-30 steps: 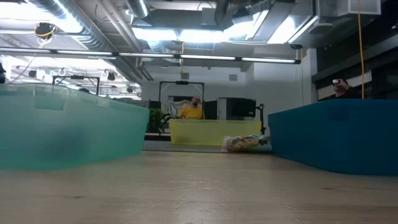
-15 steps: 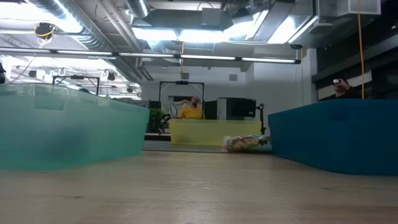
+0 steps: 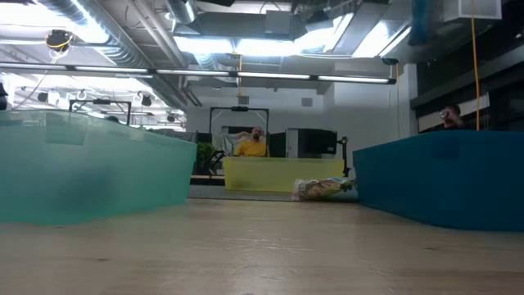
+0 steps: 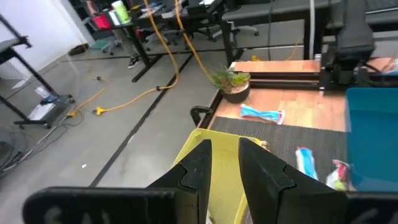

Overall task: Pick and place Granola Bars by type
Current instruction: Put the blue granola bar into the yellow bin

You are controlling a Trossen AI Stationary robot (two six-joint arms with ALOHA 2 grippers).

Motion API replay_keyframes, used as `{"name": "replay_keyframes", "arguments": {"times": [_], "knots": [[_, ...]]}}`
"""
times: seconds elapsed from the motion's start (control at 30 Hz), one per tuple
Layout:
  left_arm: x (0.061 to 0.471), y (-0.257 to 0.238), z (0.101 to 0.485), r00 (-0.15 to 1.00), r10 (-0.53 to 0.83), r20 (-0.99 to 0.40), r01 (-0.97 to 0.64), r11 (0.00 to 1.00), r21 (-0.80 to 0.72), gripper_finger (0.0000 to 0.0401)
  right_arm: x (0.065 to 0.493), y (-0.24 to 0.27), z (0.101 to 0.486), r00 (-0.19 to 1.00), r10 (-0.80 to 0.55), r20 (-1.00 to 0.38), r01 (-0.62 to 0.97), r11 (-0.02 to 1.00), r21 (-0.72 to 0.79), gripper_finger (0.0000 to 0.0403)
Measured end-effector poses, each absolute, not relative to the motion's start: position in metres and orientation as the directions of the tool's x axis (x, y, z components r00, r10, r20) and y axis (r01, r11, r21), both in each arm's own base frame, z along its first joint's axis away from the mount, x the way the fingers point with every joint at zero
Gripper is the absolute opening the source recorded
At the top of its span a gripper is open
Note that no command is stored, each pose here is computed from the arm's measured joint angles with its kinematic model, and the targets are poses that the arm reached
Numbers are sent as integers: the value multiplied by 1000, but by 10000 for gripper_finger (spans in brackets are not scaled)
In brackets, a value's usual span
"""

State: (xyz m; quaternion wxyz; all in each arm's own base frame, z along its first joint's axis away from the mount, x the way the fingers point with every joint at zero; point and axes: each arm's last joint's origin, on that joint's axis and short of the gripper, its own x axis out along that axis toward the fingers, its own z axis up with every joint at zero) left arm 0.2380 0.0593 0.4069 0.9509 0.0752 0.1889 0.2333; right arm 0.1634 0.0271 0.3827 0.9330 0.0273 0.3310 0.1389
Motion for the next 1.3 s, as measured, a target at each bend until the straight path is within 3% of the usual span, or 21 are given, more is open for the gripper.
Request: {"name": "replay_keyframes", "arguments": {"times": [0.23, 0.9, 1.1, 1.3], "knots": [[239, 59, 406, 824, 464, -327, -408, 884, 228, 73, 170, 30, 361, 612, 265, -745, -77, 958, 277, 78], [239, 59, 406, 823, 464, -327, -407, 884, 229, 73, 192, 34, 257, 283, 259, -924, 251, 909, 332, 78], [239, 59, 406, 823, 464, -327, -407, 884, 230, 71, 189, 34, 234, 250, 268, -930, 314, 886, 340, 78], [239, 59, 406, 823, 464, -327, -407, 884, 229, 74, 191, 34, 234, 268, 277, -923, 306, 884, 354, 78]]}}
